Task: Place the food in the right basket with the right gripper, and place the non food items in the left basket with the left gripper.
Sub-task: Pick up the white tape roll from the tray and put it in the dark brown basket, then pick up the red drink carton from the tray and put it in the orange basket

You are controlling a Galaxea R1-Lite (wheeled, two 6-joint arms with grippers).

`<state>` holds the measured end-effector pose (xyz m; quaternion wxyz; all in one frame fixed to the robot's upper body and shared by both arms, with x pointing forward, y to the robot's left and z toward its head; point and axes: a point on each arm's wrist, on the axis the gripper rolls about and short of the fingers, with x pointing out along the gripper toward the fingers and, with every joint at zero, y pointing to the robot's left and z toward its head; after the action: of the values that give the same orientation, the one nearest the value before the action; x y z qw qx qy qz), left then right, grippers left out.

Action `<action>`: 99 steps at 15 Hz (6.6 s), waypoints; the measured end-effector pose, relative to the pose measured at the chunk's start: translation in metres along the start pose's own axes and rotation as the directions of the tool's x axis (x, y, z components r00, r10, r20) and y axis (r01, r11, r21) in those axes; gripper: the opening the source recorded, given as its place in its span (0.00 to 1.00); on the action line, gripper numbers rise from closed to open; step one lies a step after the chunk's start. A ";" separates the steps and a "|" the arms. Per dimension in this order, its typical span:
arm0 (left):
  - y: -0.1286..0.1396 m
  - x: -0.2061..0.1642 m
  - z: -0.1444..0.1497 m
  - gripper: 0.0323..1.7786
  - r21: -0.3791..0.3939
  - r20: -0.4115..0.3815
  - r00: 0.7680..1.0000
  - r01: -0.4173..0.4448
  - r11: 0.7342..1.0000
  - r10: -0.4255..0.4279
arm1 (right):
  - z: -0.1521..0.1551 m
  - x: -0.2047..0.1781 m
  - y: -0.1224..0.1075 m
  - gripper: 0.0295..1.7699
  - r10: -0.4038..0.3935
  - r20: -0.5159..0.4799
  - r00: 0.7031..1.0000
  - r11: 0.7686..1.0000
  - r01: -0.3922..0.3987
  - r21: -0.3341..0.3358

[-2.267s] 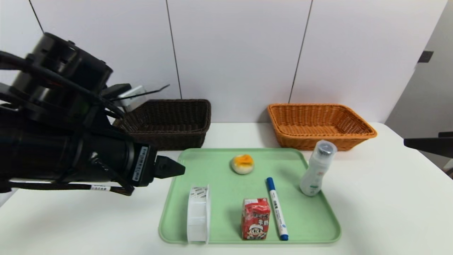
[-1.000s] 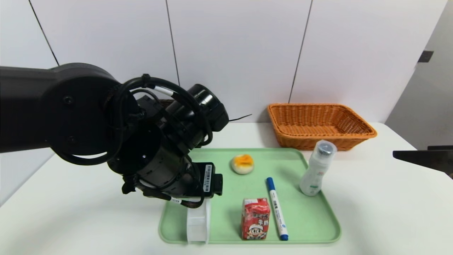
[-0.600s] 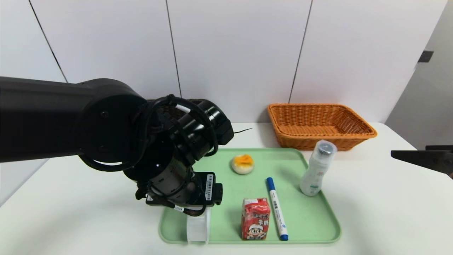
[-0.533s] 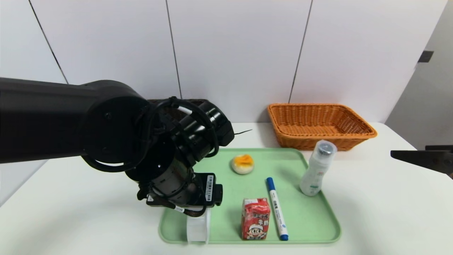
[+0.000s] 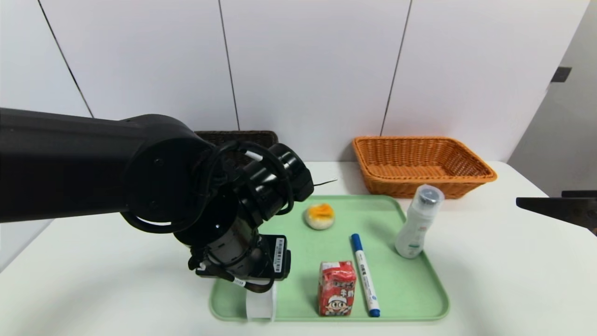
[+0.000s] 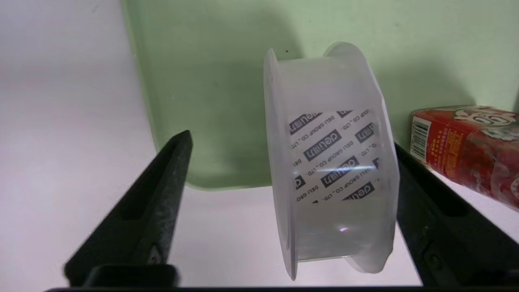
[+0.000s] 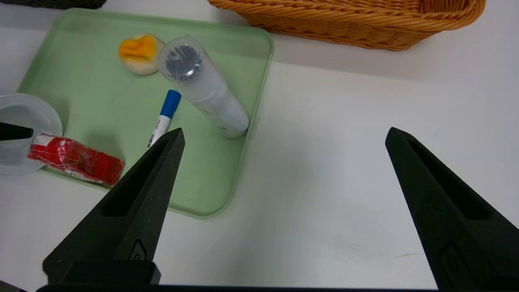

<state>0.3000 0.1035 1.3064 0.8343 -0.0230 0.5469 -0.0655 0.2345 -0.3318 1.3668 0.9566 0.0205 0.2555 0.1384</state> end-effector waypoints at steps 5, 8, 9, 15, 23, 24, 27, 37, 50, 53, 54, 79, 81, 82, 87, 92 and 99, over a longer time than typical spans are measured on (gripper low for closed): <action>-0.005 0.000 -0.004 0.45 0.016 -0.003 1.000 0.004 1.000 -0.004 | 0.001 -0.001 0.000 0.97 0.000 0.003 1.000 1.000 0.000 -0.001; -0.003 -0.007 -0.004 0.31 0.014 0.013 1.000 0.015 1.000 -0.015 | 0.000 -0.001 0.000 0.97 0.000 0.003 1.000 1.000 0.000 -0.001; -0.001 -0.011 -0.005 0.31 0.014 0.018 1.000 0.018 1.000 -0.018 | 0.000 -0.001 0.000 0.97 0.001 0.003 1.000 1.000 -0.001 0.000; 0.012 -0.052 0.004 0.31 0.023 0.177 0.984 -0.009 1.000 0.005 | 0.000 -0.001 0.000 0.97 0.001 0.002 1.000 1.000 -0.001 -0.001; 0.071 -0.107 0.078 0.31 0.031 0.432 0.899 -0.093 0.995 0.071 | -0.001 -0.001 0.000 0.97 0.005 0.002 1.000 1.000 -0.005 -0.002; 0.081 -0.108 0.090 0.31 0.012 0.453 0.886 -0.116 0.993 0.098 | -0.001 -0.001 0.001 0.97 0.012 0.004 1.000 1.000 -0.012 -0.002; 0.113 -0.097 0.125 0.31 -0.037 0.492 0.850 -0.196 0.980 0.189 | -0.001 -0.002 0.001 0.97 0.016 0.006 1.000 1.000 -0.015 -0.002; 0.191 -0.005 0.197 0.31 -0.130 0.502 0.827 -0.215 0.968 0.251 | -0.005 -0.005 0.002 0.97 0.013 0.010 1.000 1.000 -0.013 -0.003; 0.197 0.047 0.204 0.34 -0.140 0.417 0.871 -0.220 0.965 0.259 | -0.006 -0.010 0.004 0.97 0.013 0.023 1.000 1.000 -0.013 -0.007; 0.197 0.044 0.206 0.54 -0.141 0.439 0.861 -0.216 0.966 0.256 | -0.006 -0.010 0.004 0.97 0.014 0.025 1.000 1.000 -0.013 -0.008; 0.197 0.041 0.206 0.59 -0.142 0.446 0.858 -0.215 0.966 0.256 | -0.006 -0.010 0.004 0.97 0.014 0.025 1.000 1.000 -0.013 -0.007; 0.126 -0.153 0.010 0.94 -0.001 0.391 0.919 0.056 0.998 -0.051 | 0.046 -0.046 0.034 0.97 0.268 0.211 0.940 0.957 -0.234 -0.171; 0.124 -0.158 -0.013 0.94 0.065 0.379 0.920 0.082 0.995 -0.100 | 0.048 -0.042 0.044 0.97 0.348 0.185 0.919 0.928 -0.310 -0.205; 0.122 -0.161 -0.022 0.94 0.100 0.376 0.918 0.098 0.990 -0.129 | 0.048 -0.040 0.050 0.97 0.389 0.166 0.906 0.910 -0.350 -0.223; 0.125 -0.171 -0.048 0.95 0.174 0.369 0.909 0.138 0.975 -0.195 | 0.053 -0.021 0.080 0.97 0.545 0.036 0.837 0.812 -0.517 -0.272; 0.126 -0.170 -0.050 0.95 0.174 0.371 0.908 0.139 0.975 -0.196 | 0.063 0.006 0.111 0.97 0.598 -0.147 0.788 0.734 -0.612 -0.294; 0.123 -0.166 -0.046 0.95 0.168 0.362 0.913 0.133 0.977 -0.186 | 0.061 0.067 0.145 0.97 0.534 -0.460 0.709 0.590 -0.703 -0.397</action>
<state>0.2027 0.2489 1.4252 0.9150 -0.0212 0.3672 -0.1661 0.2839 -0.1717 1.4034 0.7606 -0.1852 0.3194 0.5341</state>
